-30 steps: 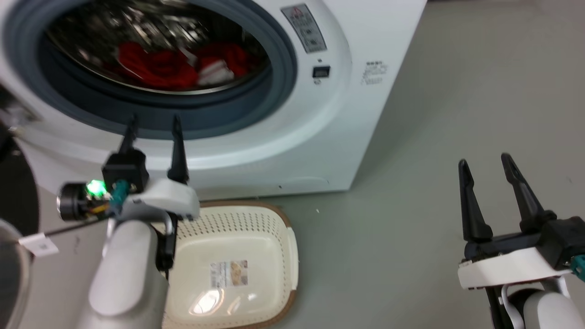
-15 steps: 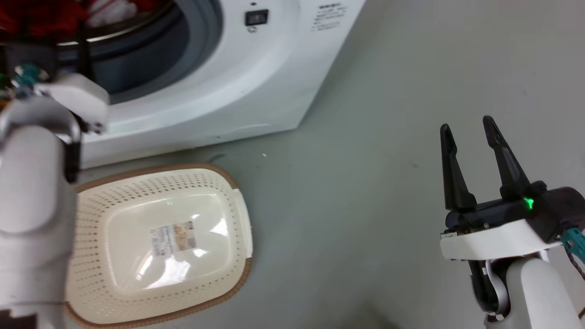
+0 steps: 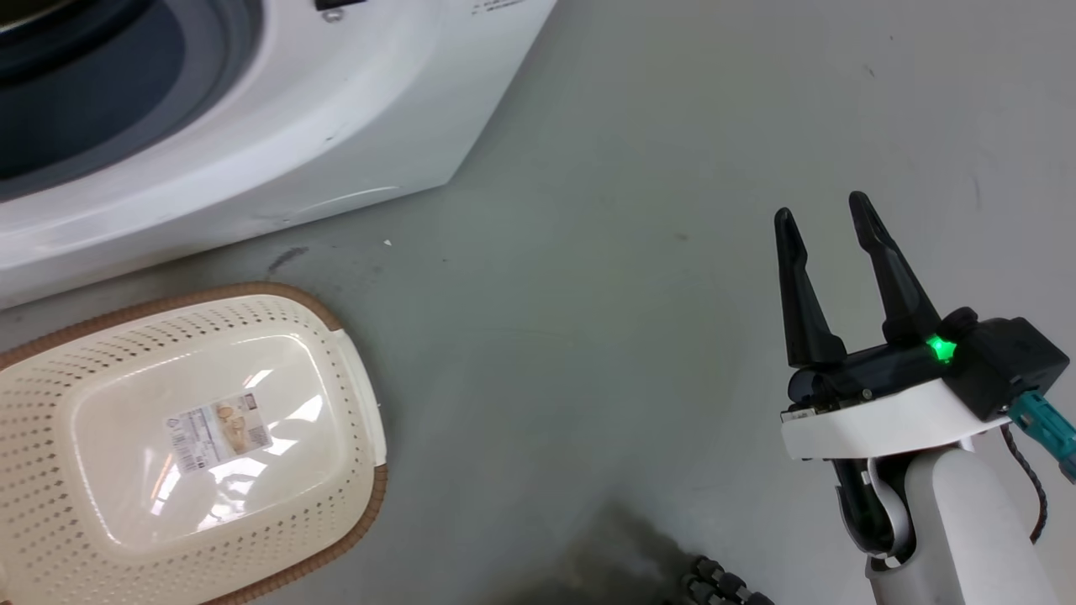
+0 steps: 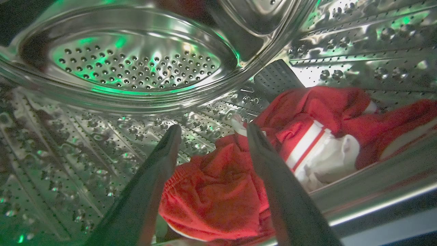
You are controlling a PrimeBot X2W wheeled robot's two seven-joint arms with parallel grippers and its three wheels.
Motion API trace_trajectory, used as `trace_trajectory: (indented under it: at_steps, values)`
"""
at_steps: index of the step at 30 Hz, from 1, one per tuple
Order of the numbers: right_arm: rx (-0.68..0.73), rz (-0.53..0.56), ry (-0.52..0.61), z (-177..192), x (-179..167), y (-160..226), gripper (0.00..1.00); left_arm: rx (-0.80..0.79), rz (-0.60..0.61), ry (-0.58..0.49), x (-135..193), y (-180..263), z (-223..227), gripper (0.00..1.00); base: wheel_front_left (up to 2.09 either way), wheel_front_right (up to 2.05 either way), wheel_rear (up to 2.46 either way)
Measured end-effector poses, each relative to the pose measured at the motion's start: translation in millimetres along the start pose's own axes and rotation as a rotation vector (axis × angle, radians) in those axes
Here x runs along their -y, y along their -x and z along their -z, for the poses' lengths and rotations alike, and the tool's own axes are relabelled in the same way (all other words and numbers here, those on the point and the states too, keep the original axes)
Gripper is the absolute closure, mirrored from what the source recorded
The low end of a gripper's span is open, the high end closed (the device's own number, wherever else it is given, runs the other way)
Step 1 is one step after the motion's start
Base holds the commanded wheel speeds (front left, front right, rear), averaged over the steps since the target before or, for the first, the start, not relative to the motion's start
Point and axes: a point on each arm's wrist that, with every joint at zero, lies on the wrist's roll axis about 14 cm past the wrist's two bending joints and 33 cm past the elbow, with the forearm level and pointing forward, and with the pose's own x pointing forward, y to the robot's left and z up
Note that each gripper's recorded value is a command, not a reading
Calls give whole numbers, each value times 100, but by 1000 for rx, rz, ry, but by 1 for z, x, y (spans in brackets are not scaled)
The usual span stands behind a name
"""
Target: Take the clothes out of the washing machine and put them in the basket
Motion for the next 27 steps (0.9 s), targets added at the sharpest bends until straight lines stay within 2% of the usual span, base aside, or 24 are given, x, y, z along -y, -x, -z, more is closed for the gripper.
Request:
trace_trajectory:
  at_steps: [6,8,17,26,27]
  values:
    - [-34,15,-11,11,4,1,0,-115,-5,-101,-12,-18,12,0,0,0,0]
    - [-48,12,-18,16,3,-2,0,-202,-14,-120,-18,-23,26,0,0,0,0]
    - [-86,27,-30,29,7,-5,0,-444,30,-109,-8,-27,68,0,0,0,0]
    - [-98,41,-33,33,12,-7,0,-567,55,-105,4,-22,99,0,0,0,0]
    - [-99,42,-33,33,12,-7,0,-575,51,-99,4,-22,100,8,0,0,0]
